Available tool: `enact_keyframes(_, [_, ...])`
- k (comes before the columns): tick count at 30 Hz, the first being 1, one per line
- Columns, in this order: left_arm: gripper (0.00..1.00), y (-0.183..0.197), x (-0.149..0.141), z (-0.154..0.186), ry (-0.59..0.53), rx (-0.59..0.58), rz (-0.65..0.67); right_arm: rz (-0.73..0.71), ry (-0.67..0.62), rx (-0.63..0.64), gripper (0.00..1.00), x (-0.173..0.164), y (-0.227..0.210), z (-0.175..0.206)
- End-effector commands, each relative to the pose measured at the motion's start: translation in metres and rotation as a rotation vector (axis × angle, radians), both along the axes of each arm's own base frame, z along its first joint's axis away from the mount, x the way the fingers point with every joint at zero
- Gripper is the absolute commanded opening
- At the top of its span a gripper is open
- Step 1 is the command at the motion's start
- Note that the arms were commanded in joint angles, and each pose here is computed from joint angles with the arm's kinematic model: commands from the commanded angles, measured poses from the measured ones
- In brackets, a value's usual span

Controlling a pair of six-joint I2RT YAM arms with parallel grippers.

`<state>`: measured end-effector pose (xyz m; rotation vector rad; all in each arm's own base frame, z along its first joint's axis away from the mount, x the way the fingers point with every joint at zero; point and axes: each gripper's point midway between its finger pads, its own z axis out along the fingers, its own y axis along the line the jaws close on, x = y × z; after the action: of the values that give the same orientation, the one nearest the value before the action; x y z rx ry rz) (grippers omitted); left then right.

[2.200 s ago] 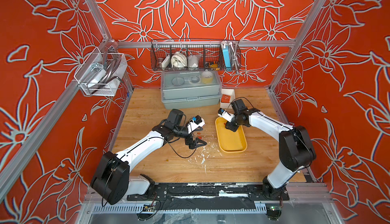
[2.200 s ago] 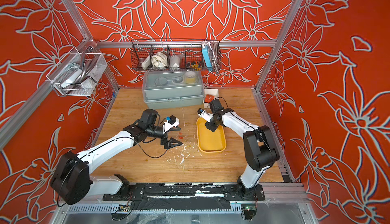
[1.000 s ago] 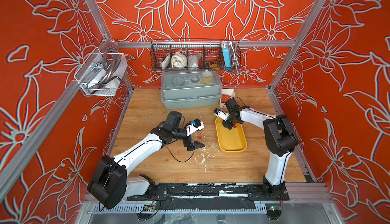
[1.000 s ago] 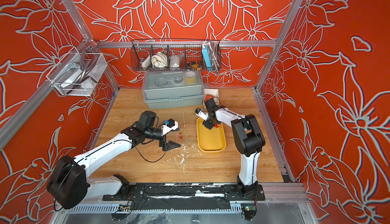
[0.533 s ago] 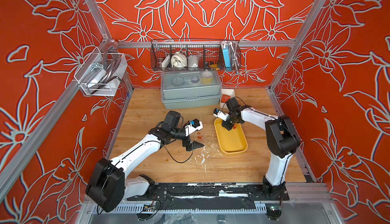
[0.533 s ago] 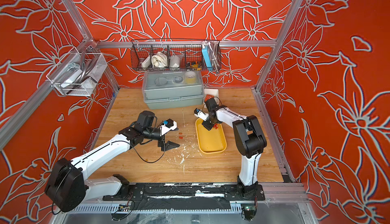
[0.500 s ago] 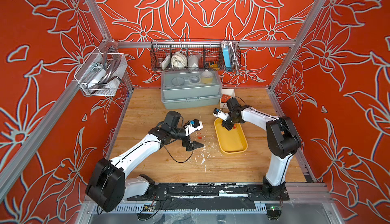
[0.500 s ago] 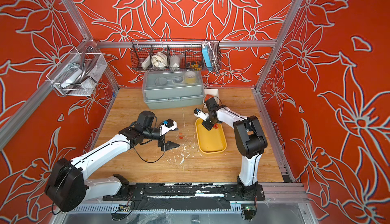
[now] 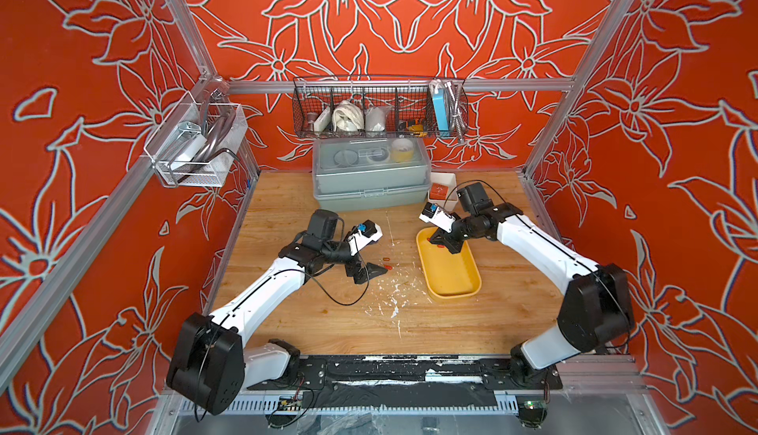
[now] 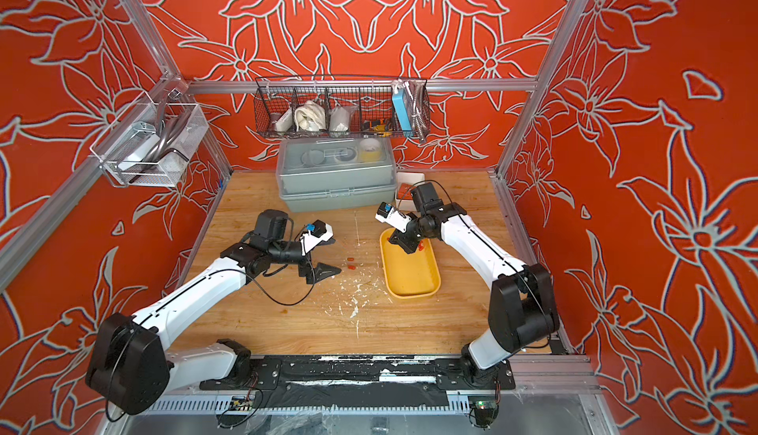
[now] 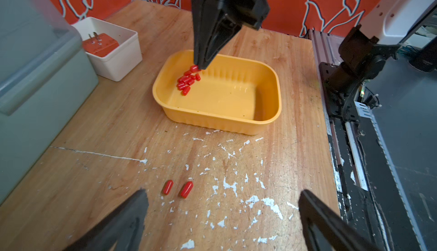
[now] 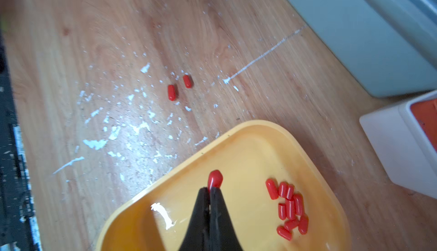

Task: Take the screw protection sleeves out of the storage box
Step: Place the screw protection sleeve at the center of the board.

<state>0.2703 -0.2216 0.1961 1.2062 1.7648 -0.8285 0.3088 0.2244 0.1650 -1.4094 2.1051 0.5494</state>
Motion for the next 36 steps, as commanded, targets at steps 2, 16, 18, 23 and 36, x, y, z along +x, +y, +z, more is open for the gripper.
enact_keyframes(2, [0.98,0.013,0.003,0.018,-0.053,0.01,0.016,0.098,0.083,0.061,0.0,-0.04,0.031,0.005])
enact_keyframes(16, [0.98,0.057,0.019,0.047,-0.089,-0.029,0.175,0.14,0.089,-0.157,0.0,-0.015,0.097,-0.075])
enact_keyframes(18, [0.98,0.057,0.019,0.046,-0.087,-0.031,0.172,0.121,0.084,-0.199,0.0,-0.006,0.097,-0.087])
enact_keyframes(23, [0.98,0.053,0.018,0.041,-0.074,-0.042,0.146,0.103,0.092,-0.275,0.0,0.005,0.095,-0.113])
enact_keyframes(36, [0.98,0.05,0.014,0.039,-0.062,-0.063,0.123,0.098,0.095,-0.307,0.14,0.01,0.096,-0.124])
